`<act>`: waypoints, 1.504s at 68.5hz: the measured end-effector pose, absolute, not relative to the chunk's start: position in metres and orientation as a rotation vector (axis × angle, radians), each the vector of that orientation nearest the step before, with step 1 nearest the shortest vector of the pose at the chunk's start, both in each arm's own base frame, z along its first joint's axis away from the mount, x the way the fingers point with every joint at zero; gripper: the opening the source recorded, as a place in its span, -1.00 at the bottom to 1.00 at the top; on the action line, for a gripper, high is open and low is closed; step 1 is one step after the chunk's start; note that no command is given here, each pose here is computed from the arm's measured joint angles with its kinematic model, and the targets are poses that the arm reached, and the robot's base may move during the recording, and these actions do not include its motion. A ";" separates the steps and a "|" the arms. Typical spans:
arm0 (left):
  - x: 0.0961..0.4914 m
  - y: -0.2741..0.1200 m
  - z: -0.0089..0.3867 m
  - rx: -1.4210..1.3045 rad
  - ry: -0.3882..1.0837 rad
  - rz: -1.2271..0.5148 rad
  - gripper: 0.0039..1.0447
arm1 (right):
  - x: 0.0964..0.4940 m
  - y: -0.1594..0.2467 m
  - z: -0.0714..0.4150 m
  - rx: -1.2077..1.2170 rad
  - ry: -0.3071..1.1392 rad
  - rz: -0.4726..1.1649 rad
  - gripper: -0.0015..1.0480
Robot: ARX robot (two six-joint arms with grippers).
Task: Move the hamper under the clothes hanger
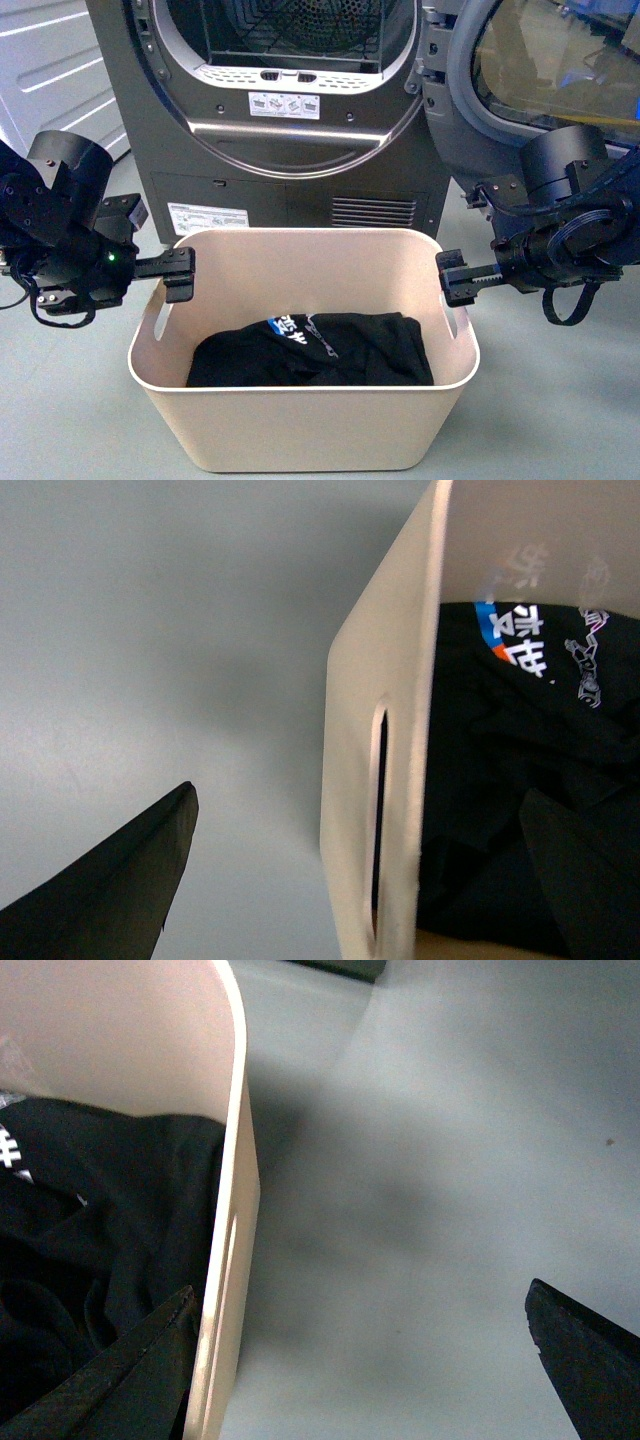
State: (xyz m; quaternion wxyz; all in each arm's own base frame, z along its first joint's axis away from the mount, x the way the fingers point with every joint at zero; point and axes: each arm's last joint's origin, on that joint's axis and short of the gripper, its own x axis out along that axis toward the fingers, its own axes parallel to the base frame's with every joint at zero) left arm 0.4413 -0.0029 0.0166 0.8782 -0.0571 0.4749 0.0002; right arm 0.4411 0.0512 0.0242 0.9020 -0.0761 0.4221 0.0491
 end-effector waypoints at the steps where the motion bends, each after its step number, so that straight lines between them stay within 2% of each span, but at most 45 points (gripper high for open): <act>1: 0.441 -0.003 0.015 -0.119 0.996 0.001 0.88 | 0.440 0.052 0.022 -0.156 0.880 0.102 0.85; 34: 0.441 -0.008 0.010 -0.111 0.988 -0.021 0.88 | 0.423 0.088 0.006 -0.146 0.926 0.147 0.85; 50: 0.442 -0.009 0.007 -0.091 0.978 -0.039 0.88 | 0.427 0.113 0.007 -0.188 0.922 0.105 0.85; 93: 0.440 -0.010 -0.003 -0.068 0.977 -0.054 0.88 | 0.436 0.105 -0.008 -0.192 0.959 0.015 0.85; 98: 0.439 -0.010 -0.006 -0.065 0.983 -0.052 0.70 | 0.436 0.105 -0.009 -0.193 0.961 0.009 0.84; 103: 0.438 -0.011 -0.008 -0.064 0.986 -0.054 0.50 | 0.436 0.104 -0.010 -0.196 0.962 -0.004 0.66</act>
